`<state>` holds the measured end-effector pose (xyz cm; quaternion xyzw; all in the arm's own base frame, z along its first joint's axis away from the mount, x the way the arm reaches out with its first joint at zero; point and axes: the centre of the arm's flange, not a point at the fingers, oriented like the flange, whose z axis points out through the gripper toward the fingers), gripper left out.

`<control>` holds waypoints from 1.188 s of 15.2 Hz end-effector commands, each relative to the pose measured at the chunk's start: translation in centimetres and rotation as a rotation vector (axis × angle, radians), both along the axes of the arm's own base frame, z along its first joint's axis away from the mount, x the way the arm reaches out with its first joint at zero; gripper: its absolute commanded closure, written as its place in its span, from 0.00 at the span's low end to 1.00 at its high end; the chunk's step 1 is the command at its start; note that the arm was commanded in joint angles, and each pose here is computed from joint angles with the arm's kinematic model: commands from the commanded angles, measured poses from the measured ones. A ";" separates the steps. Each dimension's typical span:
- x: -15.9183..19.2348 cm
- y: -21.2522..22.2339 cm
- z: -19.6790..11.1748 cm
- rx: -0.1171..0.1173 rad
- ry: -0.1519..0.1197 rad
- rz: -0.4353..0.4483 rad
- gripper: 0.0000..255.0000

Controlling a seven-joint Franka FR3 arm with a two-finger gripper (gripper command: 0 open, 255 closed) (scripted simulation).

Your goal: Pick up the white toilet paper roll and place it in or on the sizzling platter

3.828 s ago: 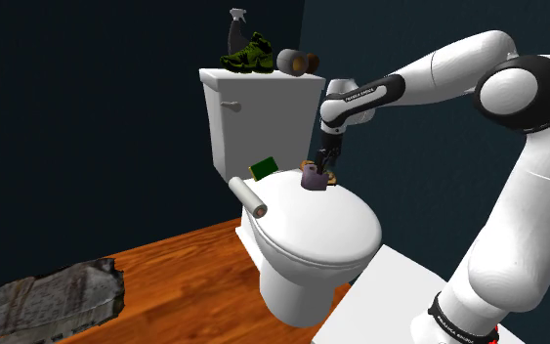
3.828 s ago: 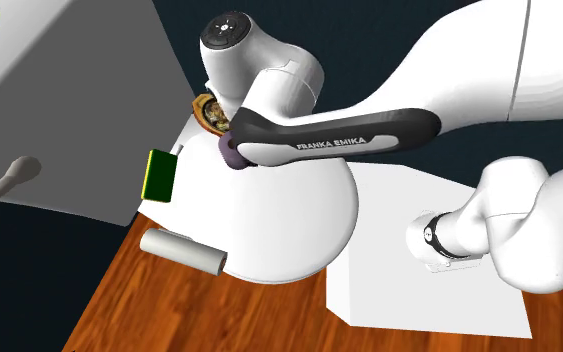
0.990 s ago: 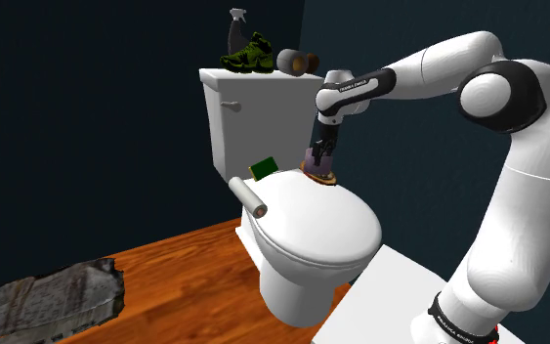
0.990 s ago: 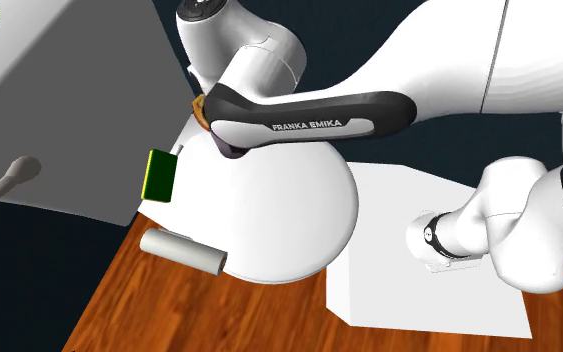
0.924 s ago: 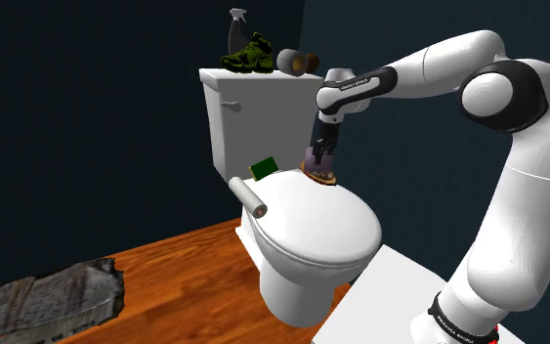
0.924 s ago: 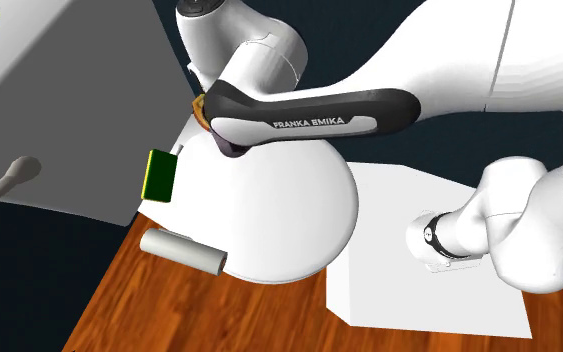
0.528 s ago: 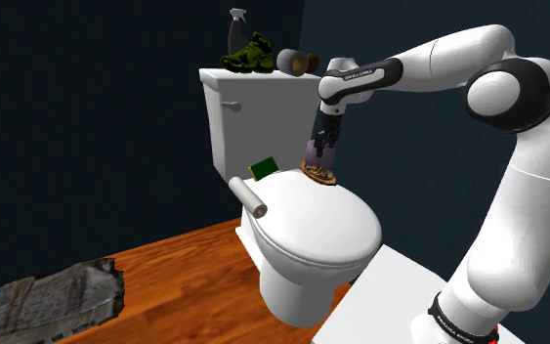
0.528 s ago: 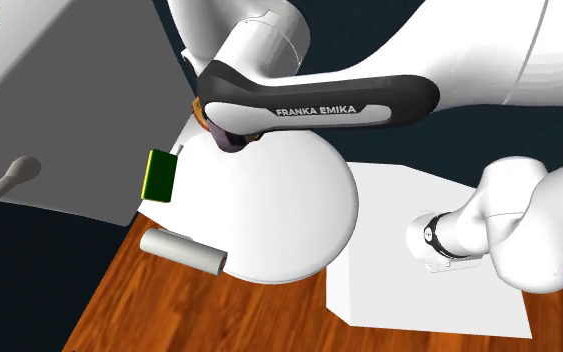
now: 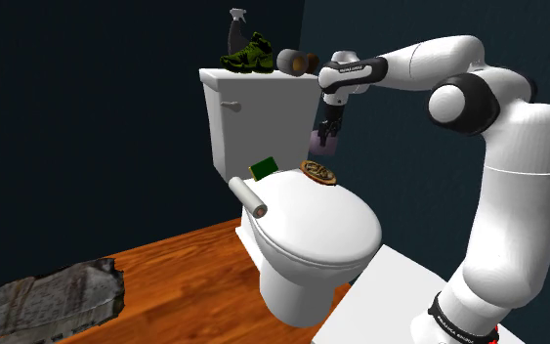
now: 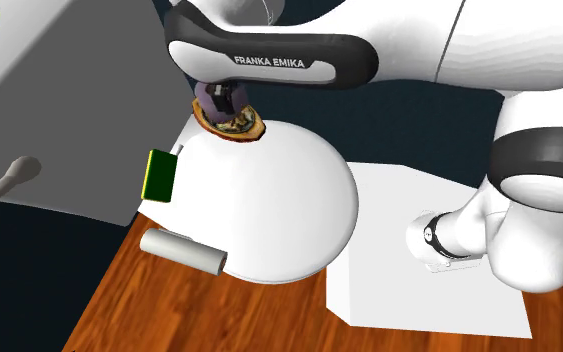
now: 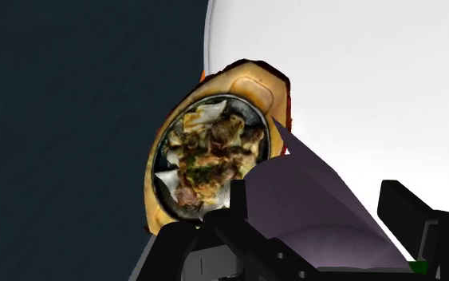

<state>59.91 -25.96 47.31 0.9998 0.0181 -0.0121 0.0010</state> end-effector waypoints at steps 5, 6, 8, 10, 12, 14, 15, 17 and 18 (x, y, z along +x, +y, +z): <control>2.6 -6.1 0.1 0.000 -0.001 0.002 1.00; 2.6 -6.1 -0.4 0.000 -0.001 0.002 1.00; 2.6 -6.1 -1.5 0.000 -0.001 0.002 1.00; 2.6 -6.1 -2.6 0.000 -0.001 0.002 1.00; 2.6 -6.1 -3.6 0.000 -0.001 0.002 1.00; 2.6 -6.1 -4.7 0.000 -0.001 0.002 1.00; 2.6 -6.1 -5.2 0.000 -0.001 0.002 1.00; 2.6 -6.1 -6.3 0.000 -0.001 0.002 1.00; 2.6 -6.1 -6.8 0.000 -0.001 0.002 1.00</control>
